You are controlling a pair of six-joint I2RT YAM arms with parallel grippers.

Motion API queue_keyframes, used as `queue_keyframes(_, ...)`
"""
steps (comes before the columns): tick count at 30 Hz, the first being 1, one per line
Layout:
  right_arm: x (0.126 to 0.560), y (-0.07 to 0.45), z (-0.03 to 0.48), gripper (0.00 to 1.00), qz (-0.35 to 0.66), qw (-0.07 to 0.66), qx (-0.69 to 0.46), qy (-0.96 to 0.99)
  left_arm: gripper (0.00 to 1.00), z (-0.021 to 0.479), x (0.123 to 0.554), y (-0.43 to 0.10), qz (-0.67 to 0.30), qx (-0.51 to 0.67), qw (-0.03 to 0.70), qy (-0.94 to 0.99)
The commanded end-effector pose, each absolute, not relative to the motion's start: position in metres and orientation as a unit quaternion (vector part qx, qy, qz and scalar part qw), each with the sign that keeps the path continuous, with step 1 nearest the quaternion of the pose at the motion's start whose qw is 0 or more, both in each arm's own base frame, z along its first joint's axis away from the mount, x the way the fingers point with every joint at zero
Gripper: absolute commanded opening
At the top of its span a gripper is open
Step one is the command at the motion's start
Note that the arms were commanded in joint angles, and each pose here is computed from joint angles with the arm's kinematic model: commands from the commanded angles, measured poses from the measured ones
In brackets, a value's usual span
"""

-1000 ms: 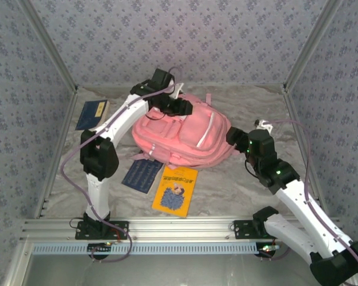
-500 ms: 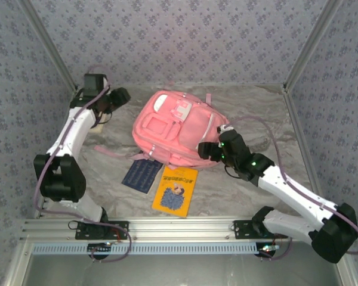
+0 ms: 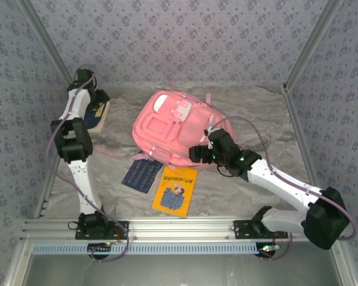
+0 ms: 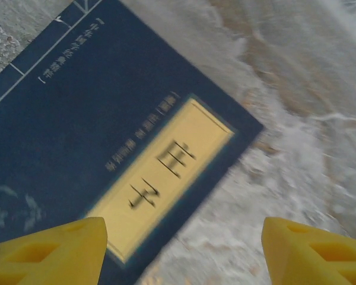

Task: Pack the student bag

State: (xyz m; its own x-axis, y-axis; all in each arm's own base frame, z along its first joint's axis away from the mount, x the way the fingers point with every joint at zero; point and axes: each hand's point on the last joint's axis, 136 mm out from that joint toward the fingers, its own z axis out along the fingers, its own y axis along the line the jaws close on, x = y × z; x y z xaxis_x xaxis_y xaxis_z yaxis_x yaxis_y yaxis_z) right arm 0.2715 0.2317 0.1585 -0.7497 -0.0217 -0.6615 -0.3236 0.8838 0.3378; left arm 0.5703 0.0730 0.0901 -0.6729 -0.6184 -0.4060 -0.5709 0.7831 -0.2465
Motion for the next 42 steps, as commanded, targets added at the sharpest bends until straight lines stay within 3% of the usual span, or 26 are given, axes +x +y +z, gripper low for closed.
queue_keyframes(1, 0.269, 0.243, 0.154, 0.84, 0.240, 0.328, -0.116, 0.906, 0.69, 0.078, 0.557, 0.072, -0.019, -0.302, 0.185, 0.935)
queue_keyframes(14, 0.277, 0.252, 0.159, 0.84, 0.248, 0.326, -0.132, 0.902, 0.69, 0.018, 0.533, 0.037, -0.097, -0.297, 0.065, 0.948)
queue_keyframes(24, 0.272, 0.245, 0.170, 0.85, 0.254, 0.342, -0.127, 0.896, 0.67, 0.009, 0.495, 0.009, -0.133, -0.305, 0.030, 0.943)
queue_keyframes(32, 0.272, 0.244, 0.176, 0.85, 0.262, 0.347, -0.124, 0.892, 0.66, 0.008, 0.448, -0.051, -0.162, -0.278, 0.003, 0.947)
queue_keyframes(37, 0.274, 0.246, 0.179, 0.85, 0.268, 0.346, -0.125, 0.890, 0.61, 0.020, 0.416, -0.080, -0.178, -0.288, 0.017, 0.941)
queue_keyframes(42, 0.269, 0.281, 0.191, 0.82, 0.313, 0.332, -0.178, 0.872, 0.60, 0.070, 0.423, -0.054, -0.139, -0.293, 0.104, 0.940)
